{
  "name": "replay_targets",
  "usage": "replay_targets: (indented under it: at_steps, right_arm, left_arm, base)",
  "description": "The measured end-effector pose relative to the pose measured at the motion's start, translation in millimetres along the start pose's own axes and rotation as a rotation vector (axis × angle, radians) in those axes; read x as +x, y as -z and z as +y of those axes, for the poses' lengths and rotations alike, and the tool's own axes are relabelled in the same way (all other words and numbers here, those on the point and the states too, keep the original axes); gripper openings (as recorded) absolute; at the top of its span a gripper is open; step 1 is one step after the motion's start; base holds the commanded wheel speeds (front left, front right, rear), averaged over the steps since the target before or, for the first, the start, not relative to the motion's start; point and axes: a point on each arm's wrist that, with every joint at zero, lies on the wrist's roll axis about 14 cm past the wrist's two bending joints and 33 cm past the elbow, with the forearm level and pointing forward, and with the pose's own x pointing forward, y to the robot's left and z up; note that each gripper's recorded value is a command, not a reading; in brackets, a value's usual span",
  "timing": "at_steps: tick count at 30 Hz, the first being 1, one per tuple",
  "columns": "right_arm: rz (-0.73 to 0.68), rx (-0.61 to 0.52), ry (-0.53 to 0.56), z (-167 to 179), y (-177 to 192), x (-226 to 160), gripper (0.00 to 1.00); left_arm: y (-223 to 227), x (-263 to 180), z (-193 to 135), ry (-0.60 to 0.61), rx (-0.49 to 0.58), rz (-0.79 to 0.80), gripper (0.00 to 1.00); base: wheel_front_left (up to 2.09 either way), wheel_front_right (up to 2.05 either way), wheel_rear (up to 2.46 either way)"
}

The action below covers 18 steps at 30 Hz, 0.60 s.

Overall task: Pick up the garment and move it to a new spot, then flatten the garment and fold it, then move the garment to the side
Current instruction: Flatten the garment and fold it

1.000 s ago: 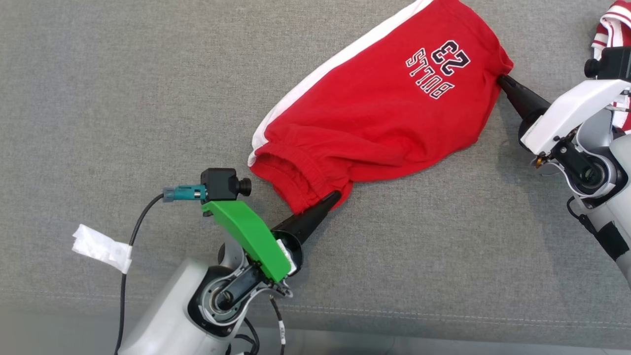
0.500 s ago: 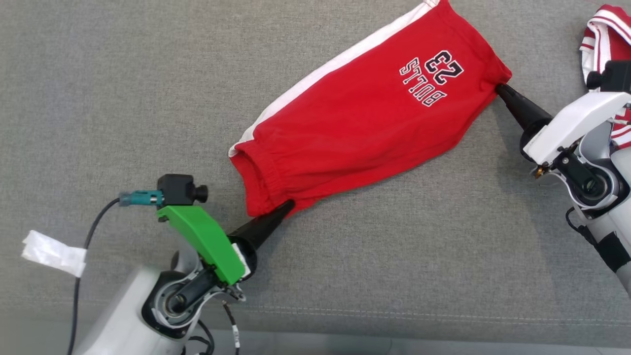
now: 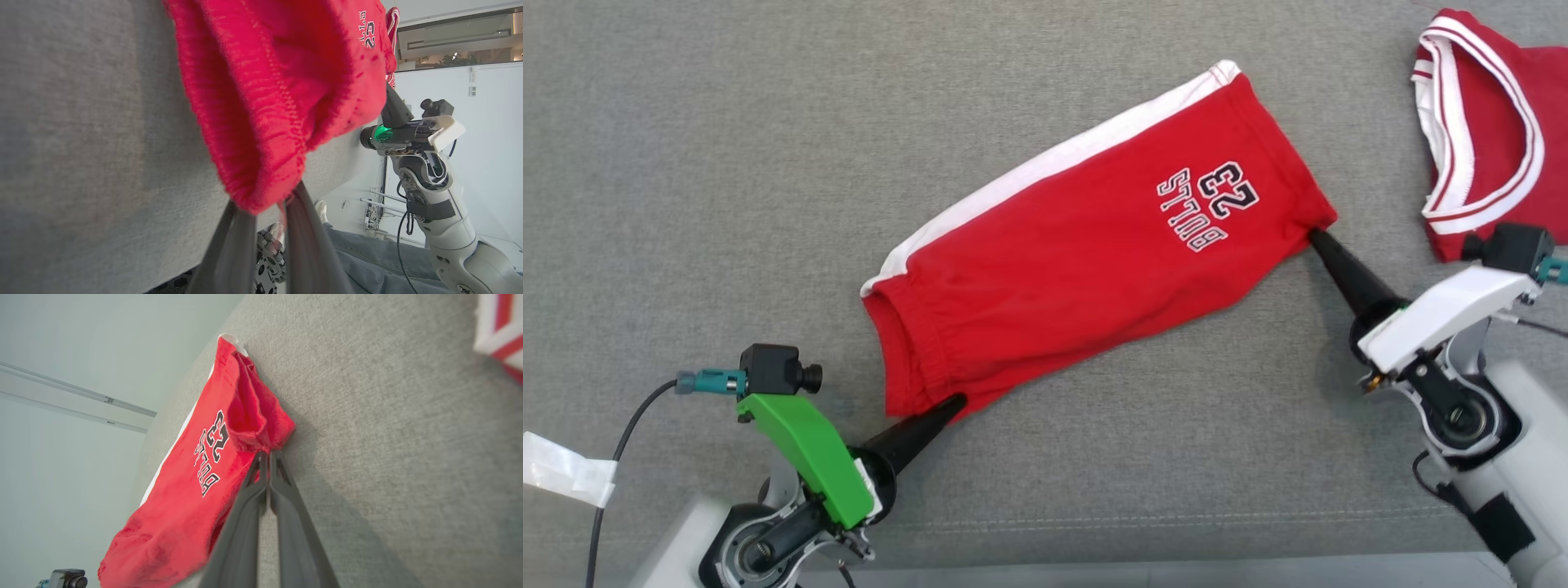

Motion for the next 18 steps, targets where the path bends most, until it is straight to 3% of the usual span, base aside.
replay_targets:
  at_steps: [10, 18]
  right_arm:
    - [-0.123, 0.154, -0.005, 6, 15, -42, 0.0]
    - [-0.155, 0.202, 0.015, 6, 28, -65, 0.0]
  left_arm:
    - [13, -11, 9, -0.017, 0.045, 0.134, 0.0]
    - [-9, -17, 9, -0.026, 0.086, 0.107, 0.0]
  base:
    - [0.0, 0.0, 0.0]
    - [0.0, 0.0, 0.0]
